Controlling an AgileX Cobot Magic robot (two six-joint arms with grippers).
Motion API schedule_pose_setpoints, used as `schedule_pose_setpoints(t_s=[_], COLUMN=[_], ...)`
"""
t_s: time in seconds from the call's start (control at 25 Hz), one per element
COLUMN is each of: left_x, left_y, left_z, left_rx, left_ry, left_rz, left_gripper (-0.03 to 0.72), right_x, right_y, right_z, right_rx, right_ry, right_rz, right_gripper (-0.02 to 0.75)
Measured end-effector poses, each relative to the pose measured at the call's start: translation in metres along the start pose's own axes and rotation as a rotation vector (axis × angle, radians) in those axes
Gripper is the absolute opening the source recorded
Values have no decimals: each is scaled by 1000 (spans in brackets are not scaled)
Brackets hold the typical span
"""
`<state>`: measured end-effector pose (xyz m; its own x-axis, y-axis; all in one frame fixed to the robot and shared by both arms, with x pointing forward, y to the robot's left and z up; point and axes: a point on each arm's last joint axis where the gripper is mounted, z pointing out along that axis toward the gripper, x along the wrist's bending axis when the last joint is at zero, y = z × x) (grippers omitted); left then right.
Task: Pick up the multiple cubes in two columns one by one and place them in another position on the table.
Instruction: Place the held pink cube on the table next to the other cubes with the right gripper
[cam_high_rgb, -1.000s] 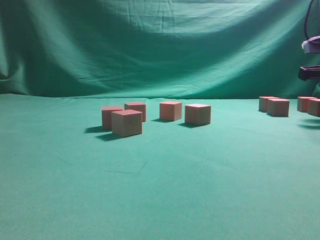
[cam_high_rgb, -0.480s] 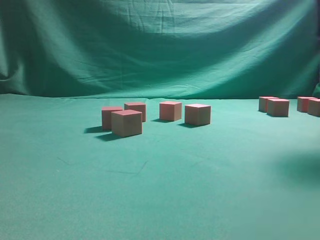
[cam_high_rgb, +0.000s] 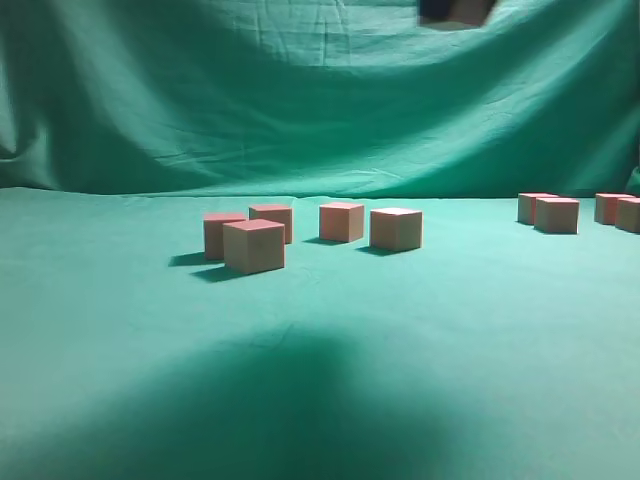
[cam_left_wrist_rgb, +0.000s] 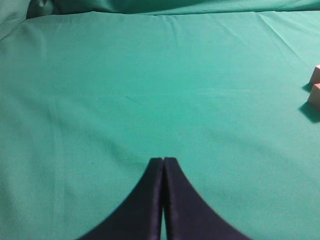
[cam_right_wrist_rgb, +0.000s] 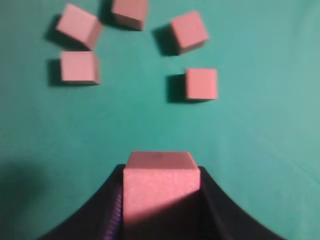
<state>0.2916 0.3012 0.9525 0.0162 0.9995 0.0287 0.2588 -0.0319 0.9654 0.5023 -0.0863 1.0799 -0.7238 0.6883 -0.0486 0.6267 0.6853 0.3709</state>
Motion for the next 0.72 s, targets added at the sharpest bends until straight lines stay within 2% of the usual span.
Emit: schedule_pose_setpoints(t_s=[0.12, 0.24, 0.72], left_x=[0, 0, 0], left_y=[0, 0, 0], left_z=[0, 0, 0], left_rx=[0, 0, 0], left_ry=[0, 0, 0], left_rz=[0, 0, 0], left_gripper=[0, 0, 0], right_x=[27, 39, 45], right_y=[5, 7, 8], right_z=[14, 30, 111], right_rx=[16, 47, 181], right_ry=[32, 51, 60], right_rz=[-121, -188, -277], right_gripper=[272, 272, 272])
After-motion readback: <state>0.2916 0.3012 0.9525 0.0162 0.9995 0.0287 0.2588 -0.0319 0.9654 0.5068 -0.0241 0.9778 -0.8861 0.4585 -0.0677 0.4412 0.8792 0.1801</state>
